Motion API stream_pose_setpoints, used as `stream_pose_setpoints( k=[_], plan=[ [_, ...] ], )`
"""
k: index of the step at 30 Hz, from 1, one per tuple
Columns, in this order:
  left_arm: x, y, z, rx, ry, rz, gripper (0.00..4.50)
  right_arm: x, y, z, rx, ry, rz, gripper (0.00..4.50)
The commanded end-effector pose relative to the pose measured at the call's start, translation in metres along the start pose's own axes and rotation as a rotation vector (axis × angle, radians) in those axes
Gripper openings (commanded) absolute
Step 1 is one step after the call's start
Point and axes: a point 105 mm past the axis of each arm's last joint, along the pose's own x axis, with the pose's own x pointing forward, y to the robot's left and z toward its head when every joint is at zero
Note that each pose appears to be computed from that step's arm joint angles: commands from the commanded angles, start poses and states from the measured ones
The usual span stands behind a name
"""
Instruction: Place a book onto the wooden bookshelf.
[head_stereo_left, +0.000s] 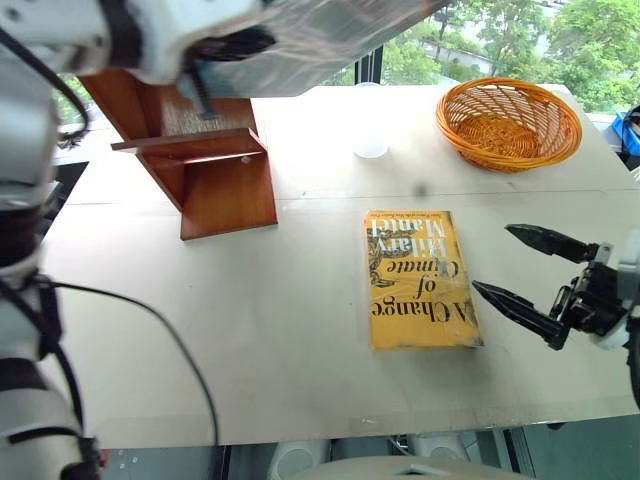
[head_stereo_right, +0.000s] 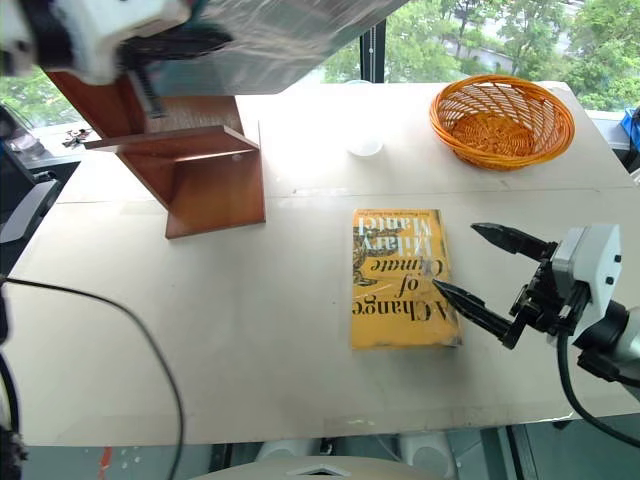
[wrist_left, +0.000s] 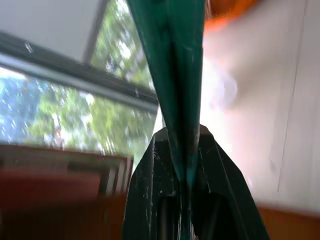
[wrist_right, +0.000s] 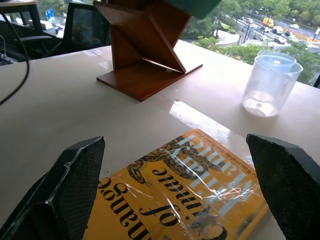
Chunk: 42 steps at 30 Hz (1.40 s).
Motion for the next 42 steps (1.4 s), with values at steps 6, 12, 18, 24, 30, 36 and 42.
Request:
stream_pose_setpoints(
  k=[6, 12, 18, 24, 30, 36, 42],
  plan=[
    [-0.017, -0.015, -0.067, 0.061, 0.408, -0.11, 0.11, -0.002, -0.012, 0.03, -0.076, -0.091, 0.041, 4.5],
    [-0.008, -0.031, -0.076, 0.007, 0.47, -0.135, 0.11, -0.008, -0.009, 0.027, -0.067, -0.154, 0.079, 4.5],
    [-0.001, -0.032, -0.058, -0.086, 0.389, -0.134, 1.19, -0.01, -0.008, 0.02, -0.058, -0.162, 0.095, 4.5],
    [-0.033, -0.025, -0.016, -0.387, 0.05, -0.185, 3.01, -0.015, -0.01, 0.021, -0.054, -0.178, 0.105, 4.5],
    [-0.052, -0.059, 0.0, -0.488, -0.115, -0.317, 3.01, -0.021, -0.014, 0.019, -0.04, -0.184, 0.097, 4.5],
    [-0.037, -0.124, 0.015, -0.618, -0.306, -0.474, 3.01, -0.034, -0.016, 0.02, -0.035, -0.194, 0.083, 4.5],
    [0.019, -0.16, 0.013, -0.833, -0.482, -0.219, 3.01, -0.055, -0.021, 0.017, -0.044, -0.177, 0.053, 4.5]
  ],
)
